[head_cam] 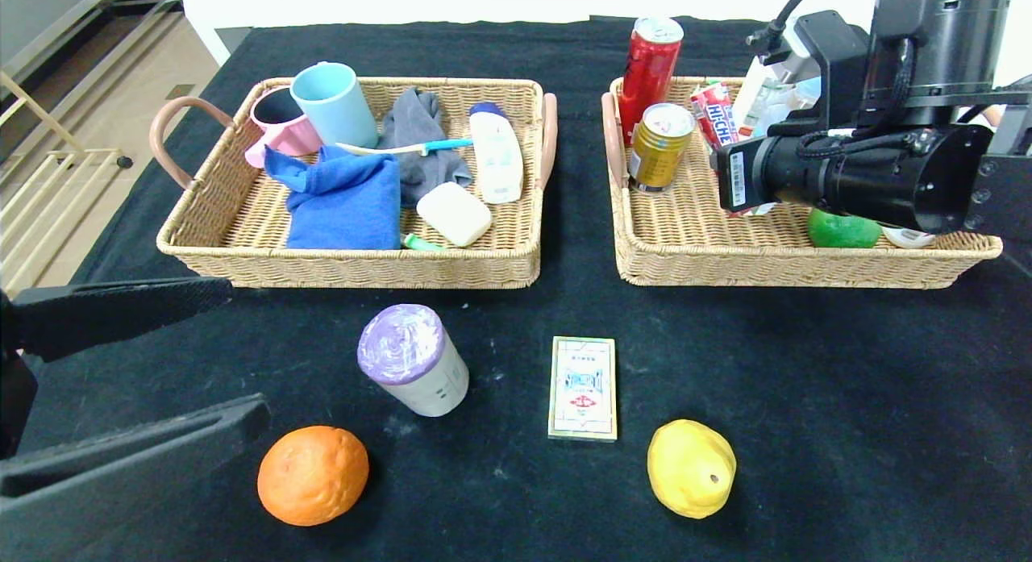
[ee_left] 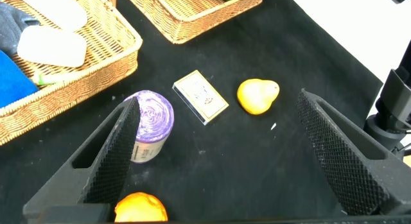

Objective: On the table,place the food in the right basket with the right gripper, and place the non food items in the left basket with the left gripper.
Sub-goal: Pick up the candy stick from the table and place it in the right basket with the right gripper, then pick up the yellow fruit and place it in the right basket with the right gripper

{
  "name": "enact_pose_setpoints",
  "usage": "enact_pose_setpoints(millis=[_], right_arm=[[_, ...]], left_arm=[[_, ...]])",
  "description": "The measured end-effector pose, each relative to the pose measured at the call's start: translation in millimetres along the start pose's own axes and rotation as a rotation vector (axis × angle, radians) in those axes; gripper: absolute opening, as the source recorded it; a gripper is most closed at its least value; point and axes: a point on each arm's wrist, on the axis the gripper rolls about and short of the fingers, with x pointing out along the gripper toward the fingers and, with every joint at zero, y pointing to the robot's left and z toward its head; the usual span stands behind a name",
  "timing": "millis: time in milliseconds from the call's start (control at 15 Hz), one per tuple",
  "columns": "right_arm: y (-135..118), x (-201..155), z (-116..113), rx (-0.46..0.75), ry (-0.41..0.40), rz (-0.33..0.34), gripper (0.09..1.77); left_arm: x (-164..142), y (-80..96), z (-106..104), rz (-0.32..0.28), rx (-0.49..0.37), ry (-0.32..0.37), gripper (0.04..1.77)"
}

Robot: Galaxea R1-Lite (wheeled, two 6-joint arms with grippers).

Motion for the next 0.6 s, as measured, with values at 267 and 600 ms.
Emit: enact_pose_setpoints(millis=[267,600], right_arm=[[-1.8,4.7,-2.5,-0.001,0.005,-0.014,0.65],[-1.3,5.6,-3.9,-0.005,0.011,-0.013,1.15]], left_arm=[[-0.1,0.0,-0.3,0.0,-0.001,0.001,1.76],[0.0,0.0,-0.4,0.0,0.0,0.001,1.76]])
